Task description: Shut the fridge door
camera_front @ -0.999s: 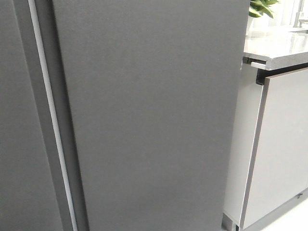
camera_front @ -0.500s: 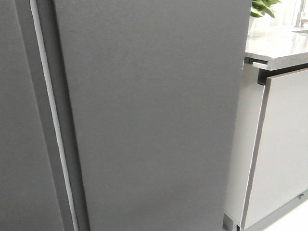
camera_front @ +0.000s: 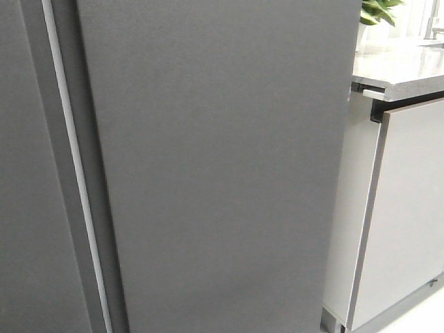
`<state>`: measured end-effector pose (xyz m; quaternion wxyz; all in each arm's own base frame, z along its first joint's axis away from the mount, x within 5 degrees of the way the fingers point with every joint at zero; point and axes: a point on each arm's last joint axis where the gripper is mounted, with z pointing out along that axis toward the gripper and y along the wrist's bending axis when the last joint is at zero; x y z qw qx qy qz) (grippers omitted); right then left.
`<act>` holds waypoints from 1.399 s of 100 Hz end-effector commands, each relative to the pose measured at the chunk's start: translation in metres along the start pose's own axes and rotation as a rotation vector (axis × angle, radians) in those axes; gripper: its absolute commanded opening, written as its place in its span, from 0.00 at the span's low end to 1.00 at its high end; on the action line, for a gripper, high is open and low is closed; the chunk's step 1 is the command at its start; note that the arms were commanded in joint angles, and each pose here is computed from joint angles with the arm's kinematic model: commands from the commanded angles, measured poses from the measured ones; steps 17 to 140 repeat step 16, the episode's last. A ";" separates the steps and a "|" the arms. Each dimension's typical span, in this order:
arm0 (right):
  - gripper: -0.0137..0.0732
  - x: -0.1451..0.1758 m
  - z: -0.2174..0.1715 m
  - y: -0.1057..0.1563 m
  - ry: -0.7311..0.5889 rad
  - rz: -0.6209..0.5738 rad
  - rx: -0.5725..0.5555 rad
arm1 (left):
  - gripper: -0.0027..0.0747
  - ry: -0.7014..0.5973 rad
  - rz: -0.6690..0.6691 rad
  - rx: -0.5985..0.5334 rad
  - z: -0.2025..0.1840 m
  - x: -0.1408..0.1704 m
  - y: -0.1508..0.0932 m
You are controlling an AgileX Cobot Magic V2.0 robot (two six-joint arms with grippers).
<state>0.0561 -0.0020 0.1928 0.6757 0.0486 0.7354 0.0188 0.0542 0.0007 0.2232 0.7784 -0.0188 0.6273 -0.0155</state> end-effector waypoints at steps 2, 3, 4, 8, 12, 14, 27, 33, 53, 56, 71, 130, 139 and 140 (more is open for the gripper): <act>0.10 -0.002 -0.001 0.000 -0.082 -0.002 -0.004 | 0.01 -0.049 -0.006 -0.001 -0.001 0.005 0.001; 0.10 -0.002 -0.001 0.000 -0.082 -0.002 -0.004 | 0.01 -0.049 -0.006 -0.001 -0.001 0.005 0.001; 0.10 -0.002 -0.001 0.000 -0.082 -0.002 -0.004 | 0.01 -0.049 -0.006 -0.001 -0.001 0.005 0.001; 0.10 -0.002 -0.001 0.000 -0.082 -0.002 -0.004 | 0.01 -0.049 -0.006 -0.001 -0.001 0.005 0.001; 0.10 -0.002 -0.001 0.000 -0.082 -0.002 -0.004 | 0.01 -0.049 -0.006 -0.001 -0.001 0.005 0.001; 0.10 -0.002 -0.001 0.000 -0.082 -0.002 -0.004 | 0.01 -0.049 -0.006 -0.001 -0.001 0.005 0.001; 0.10 -0.002 -0.001 0.000 -0.082 -0.002 -0.004 | 0.01 -0.049 -0.006 -0.001 -0.001 0.005 0.001; 0.10 -0.002 -0.001 0.000 -0.082 -0.002 -0.004 | 0.01 -0.049 -0.006 -0.001 -0.001 0.005 0.001; 0.10 -0.002 -0.001 0.000 -0.082 -0.002 -0.004 | 0.01 -0.049 -0.006 -0.001 -0.001 0.005 0.001; 0.10 -0.002 -0.001 0.000 -0.082 -0.002 -0.004 | 0.01 -0.049 -0.006 -0.001 -0.001 0.005 0.001; 0.10 -0.002 -0.001 0.000 -0.082 -0.002 -0.004 | 0.01 -0.049 -0.006 -0.001 -0.001 0.005 0.001; 0.10 -0.002 -0.001 0.000 -0.082 -0.002 -0.004 | 0.01 -0.049 -0.006 -0.001 -0.001 0.005 0.001; 0.10 -0.002 -0.001 0.000 -0.082 -0.002 -0.004 | 0.01 -0.049 -0.006 -0.001 -0.001 0.005 0.001; 0.10 -0.002 -0.001 0.000 -0.082 -0.002 -0.004 | 0.01 -0.049 -0.006 -0.001 -0.001 0.005 0.001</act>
